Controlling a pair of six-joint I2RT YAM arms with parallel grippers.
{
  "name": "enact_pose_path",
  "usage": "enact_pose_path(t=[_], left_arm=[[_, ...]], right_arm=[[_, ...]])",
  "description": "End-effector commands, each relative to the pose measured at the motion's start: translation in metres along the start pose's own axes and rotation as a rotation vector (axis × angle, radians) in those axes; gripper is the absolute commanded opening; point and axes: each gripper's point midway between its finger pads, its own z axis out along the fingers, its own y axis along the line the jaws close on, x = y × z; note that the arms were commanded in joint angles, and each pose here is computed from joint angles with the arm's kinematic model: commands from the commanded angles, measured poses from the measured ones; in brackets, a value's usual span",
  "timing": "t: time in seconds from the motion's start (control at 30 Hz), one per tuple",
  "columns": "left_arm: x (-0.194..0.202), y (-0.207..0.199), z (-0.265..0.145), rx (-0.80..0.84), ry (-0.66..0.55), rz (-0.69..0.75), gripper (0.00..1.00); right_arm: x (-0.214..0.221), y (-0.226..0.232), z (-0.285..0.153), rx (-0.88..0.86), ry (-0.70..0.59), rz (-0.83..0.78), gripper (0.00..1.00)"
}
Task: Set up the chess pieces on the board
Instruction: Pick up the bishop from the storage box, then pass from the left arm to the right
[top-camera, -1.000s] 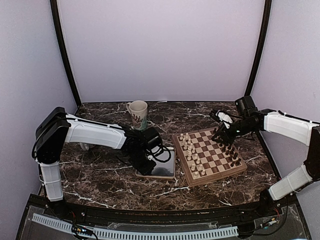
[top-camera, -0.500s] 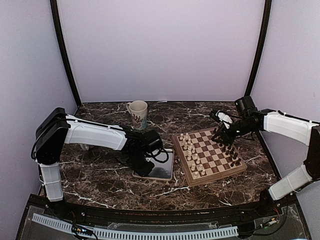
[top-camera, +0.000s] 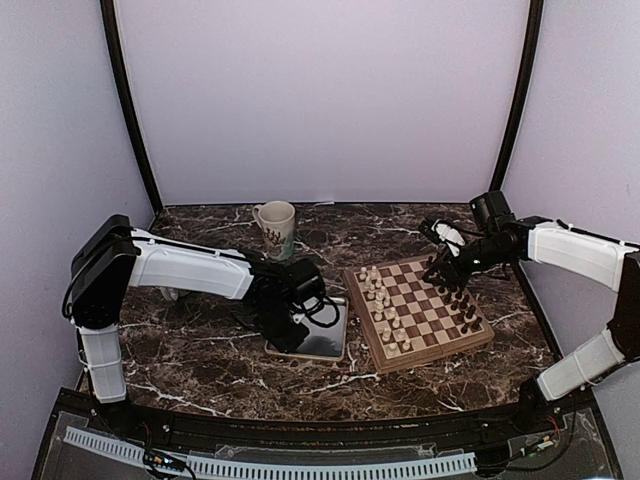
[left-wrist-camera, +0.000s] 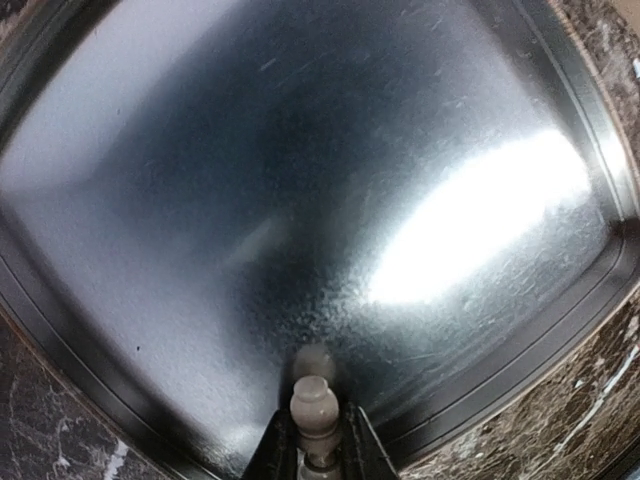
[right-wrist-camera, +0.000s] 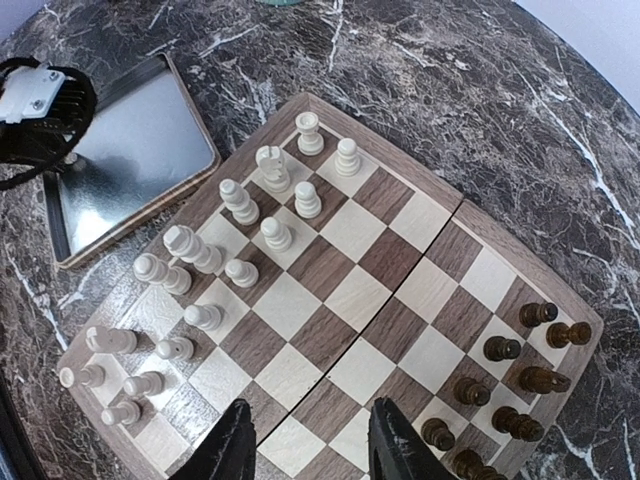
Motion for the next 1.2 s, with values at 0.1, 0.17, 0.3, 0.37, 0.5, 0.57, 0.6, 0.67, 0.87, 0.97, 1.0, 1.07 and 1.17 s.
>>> enact_pose_path(t=[0.1,0.17,0.3,0.37,0.5,0.57,0.6,0.67,0.87,0.97,1.0,1.07,1.17], left_arm=[[-0.039,-0.016,-0.047,0.096,-0.320,0.130,0.06],[-0.047,-0.022,-0.056,0.131,-0.411,0.168,0.05],[-0.067,-0.037,-0.075,0.207,-0.588,0.226,0.05],[-0.074,-0.044,-0.084,0.239,-0.647,0.244,0.06],[-0.083,-0.053,-0.095,0.271,-0.737,0.271,0.07],[-0.086,-0.056,-0.099,0.278,-0.763,0.274,0.07],[-0.088,-0.057,-0.101,0.281,-0.773,0.274,0.07],[-0.089,-0.059,-0.103,0.282,-0.788,0.276,0.07],[-0.089,-0.064,-0.108,0.284,-0.813,0.279,0.08],[-0.090,-0.065,-0.111,0.286,-0.826,0.275,0.08],[-0.090,-0.065,-0.112,0.286,-0.829,0.272,0.08],[-0.091,-0.067,-0.114,0.290,-0.837,0.273,0.08],[-0.092,-0.070,-0.116,0.292,-0.843,0.276,0.08]], right_arm=[[-0.053,0.022,-0.036,-0.119,-0.127,-0.001,0.41],[-0.059,0.029,-0.038,-0.176,-0.122,0.021,0.43],[-0.074,0.048,-0.038,-0.314,-0.090,0.074,0.45],[-0.081,0.061,-0.032,-0.390,-0.068,0.098,0.46],[-0.086,0.091,-0.013,-0.498,0.025,0.102,0.47],[-0.087,0.103,-0.002,-0.540,0.064,0.106,0.47],[-0.087,0.112,0.005,-0.565,0.088,0.108,0.47],[-0.088,0.122,0.015,-0.608,0.122,0.114,0.48],[-0.087,0.150,0.042,-0.721,0.233,0.139,0.49],[-0.088,0.162,0.051,-0.762,0.264,0.146,0.49],[-0.089,0.165,0.053,-0.772,0.269,0.147,0.49],[-0.088,0.170,0.057,-0.782,0.281,0.143,0.49],[-0.084,0.177,0.061,-0.804,0.300,0.150,0.49]])
